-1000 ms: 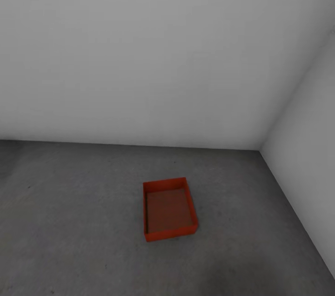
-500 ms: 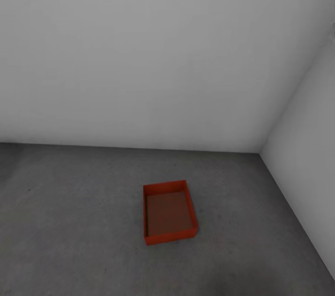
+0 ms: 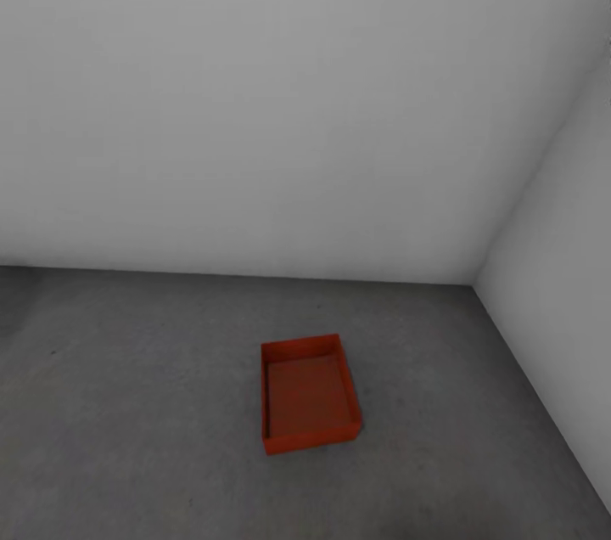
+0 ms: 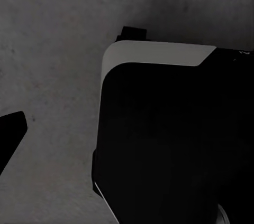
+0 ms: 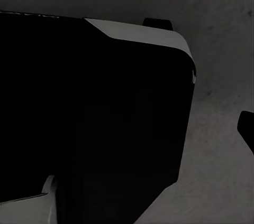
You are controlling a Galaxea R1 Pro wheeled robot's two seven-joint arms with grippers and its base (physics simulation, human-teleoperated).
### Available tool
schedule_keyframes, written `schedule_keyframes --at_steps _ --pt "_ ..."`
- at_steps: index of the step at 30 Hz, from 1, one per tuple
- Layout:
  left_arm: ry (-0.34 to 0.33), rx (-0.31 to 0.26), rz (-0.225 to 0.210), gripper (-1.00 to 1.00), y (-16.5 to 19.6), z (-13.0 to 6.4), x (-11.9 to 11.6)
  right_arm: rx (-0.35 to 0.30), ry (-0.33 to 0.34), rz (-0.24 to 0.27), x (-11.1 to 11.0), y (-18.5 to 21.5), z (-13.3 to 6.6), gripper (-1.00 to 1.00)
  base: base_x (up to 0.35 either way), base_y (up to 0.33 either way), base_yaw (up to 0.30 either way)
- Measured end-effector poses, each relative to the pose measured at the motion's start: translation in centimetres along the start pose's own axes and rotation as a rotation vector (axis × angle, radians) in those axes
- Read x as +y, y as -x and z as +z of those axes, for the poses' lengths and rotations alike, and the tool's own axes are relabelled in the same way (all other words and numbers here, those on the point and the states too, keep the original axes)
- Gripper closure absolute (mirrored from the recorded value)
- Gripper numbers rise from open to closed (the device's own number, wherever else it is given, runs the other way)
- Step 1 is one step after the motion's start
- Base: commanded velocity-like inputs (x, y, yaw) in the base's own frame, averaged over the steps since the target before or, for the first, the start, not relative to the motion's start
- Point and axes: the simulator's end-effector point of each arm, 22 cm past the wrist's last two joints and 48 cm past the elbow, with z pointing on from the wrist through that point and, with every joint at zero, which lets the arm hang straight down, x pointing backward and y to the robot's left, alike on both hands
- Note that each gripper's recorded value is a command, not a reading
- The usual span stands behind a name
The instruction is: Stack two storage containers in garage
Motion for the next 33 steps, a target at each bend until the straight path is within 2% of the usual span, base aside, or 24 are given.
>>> schedule_keyframes --at_steps 33 --pt "-0.003 -0.051 -0.007 -1.00 2.1 -0.6 0.0 -0.051 0.015 0.001 0.2 2.0 -0.5 -1.00 0.000 0.000 0.000"
